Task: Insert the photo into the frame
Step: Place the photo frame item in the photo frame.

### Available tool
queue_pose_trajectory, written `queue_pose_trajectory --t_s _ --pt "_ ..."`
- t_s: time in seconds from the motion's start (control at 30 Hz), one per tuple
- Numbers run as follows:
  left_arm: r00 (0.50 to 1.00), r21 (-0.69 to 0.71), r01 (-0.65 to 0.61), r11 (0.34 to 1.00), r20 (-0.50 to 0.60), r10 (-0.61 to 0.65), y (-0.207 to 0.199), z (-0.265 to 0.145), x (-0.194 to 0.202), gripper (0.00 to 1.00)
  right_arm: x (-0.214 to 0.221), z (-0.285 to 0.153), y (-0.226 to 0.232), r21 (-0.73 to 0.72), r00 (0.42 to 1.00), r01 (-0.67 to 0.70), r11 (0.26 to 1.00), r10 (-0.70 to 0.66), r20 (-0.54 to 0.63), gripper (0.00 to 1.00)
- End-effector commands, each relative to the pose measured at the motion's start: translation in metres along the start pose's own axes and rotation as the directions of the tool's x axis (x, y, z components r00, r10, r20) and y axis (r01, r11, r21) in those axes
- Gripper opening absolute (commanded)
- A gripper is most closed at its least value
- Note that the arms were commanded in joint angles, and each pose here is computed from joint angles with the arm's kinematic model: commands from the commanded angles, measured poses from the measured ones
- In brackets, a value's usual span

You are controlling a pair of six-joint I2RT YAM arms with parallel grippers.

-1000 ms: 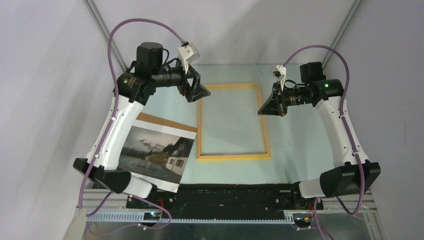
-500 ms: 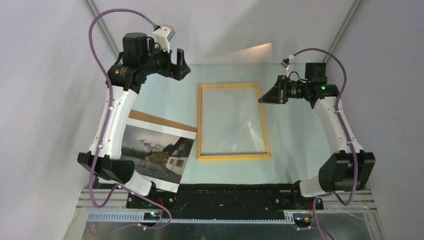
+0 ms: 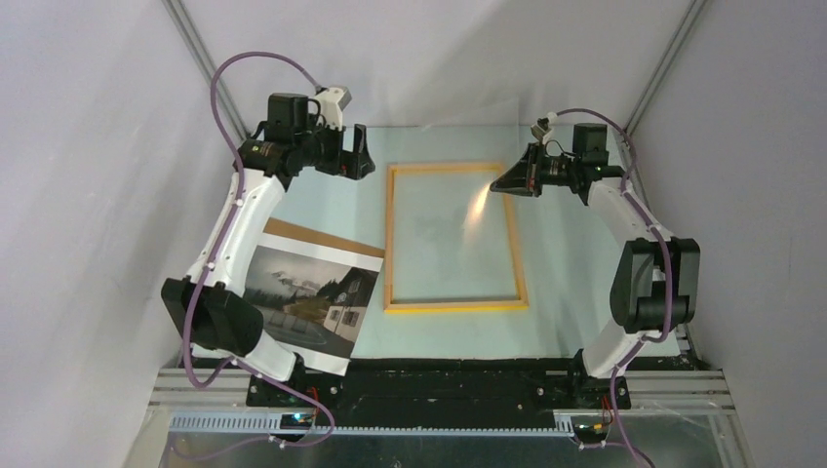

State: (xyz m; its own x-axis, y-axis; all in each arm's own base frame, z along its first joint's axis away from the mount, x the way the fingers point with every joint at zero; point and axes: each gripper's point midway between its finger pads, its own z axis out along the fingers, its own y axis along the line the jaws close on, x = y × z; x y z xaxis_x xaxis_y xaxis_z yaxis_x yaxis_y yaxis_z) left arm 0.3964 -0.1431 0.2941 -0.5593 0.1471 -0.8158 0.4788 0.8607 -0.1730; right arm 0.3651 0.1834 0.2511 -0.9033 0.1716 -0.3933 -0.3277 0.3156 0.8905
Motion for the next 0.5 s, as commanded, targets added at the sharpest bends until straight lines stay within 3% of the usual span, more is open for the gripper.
queue_pose_trajectory --t_s 0.0,0.47 --pt "0.998 -0.022 0.061 0.998 0.032 -0.060 0.015 0.012 -0.004 1.00 -0.012 0.010 0.007 -0.080 1.000 0.019 0.997 -0.019 0.001 0.00" --pt "0.992 0.009 0.126 0.992 -0.020 -0.126 0.026 0.036 0.009 1.00 -0.005 0.042 -0.056 -0.129 0.995 -0.060 0.990 0.049 -0.083 0.00"
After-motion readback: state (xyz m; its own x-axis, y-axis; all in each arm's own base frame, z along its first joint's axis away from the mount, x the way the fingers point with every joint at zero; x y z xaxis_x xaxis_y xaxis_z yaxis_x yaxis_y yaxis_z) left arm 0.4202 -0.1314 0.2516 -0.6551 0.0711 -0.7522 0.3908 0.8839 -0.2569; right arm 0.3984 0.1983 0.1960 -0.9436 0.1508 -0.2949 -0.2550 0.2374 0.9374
